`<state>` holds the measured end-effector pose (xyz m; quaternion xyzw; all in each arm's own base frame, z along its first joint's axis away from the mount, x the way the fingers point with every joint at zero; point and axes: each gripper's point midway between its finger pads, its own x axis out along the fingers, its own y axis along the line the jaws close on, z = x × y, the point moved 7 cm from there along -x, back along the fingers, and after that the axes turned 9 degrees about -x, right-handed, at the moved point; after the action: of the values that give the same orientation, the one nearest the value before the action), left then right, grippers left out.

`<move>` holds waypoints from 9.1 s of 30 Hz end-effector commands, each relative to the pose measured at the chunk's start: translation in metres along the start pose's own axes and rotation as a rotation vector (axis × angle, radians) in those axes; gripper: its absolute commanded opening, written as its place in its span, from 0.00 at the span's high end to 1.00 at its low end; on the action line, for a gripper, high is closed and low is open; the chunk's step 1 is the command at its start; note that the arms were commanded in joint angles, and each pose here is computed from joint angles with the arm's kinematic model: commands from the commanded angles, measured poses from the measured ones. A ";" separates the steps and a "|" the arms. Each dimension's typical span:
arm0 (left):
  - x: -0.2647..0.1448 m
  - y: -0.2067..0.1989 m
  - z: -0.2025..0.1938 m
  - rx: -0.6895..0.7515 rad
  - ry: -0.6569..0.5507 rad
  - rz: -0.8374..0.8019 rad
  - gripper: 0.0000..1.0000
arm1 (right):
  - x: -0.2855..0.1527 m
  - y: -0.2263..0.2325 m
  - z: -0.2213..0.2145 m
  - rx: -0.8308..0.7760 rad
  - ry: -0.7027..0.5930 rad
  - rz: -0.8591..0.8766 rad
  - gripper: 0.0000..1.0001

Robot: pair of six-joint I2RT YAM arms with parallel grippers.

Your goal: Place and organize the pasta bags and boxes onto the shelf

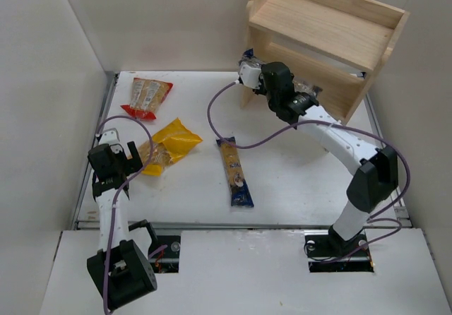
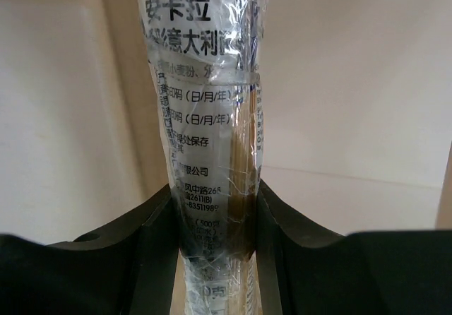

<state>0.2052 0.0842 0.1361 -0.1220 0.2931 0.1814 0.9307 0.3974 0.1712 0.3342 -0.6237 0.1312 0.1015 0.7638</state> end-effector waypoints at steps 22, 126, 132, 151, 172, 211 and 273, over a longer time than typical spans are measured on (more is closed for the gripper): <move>-0.004 0.005 0.008 0.009 -0.065 0.018 0.00 | 0.022 -0.049 -0.059 0.123 0.015 -0.091 0.00; -0.007 -0.021 0.025 -0.231 -0.165 -0.109 0.00 | -0.025 -0.058 -0.007 0.083 0.159 -0.298 1.00; -0.006 -0.021 0.023 -0.226 -0.159 -0.109 0.00 | 0.005 -0.031 -0.017 0.087 0.221 -0.213 1.00; -0.006 -0.020 0.023 -0.226 -0.155 -0.105 0.00 | 0.082 0.004 -0.031 0.226 0.273 -0.115 0.97; -0.007 -0.036 0.026 -0.025 -0.115 -0.209 0.00 | -0.040 -0.004 0.007 0.312 0.050 -0.176 0.00; -0.037 -0.181 0.124 -0.333 0.437 -0.969 1.00 | -0.133 0.116 0.117 1.395 -0.803 0.866 0.00; -0.066 -0.147 0.175 -0.457 0.197 -1.069 0.38 | -0.190 -0.112 0.094 1.258 -1.047 -0.050 1.00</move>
<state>0.3143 -0.0101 0.3249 -0.4899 0.2532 -0.2441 0.7977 0.2878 0.2816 0.3875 0.0308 -0.0250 0.3210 0.9462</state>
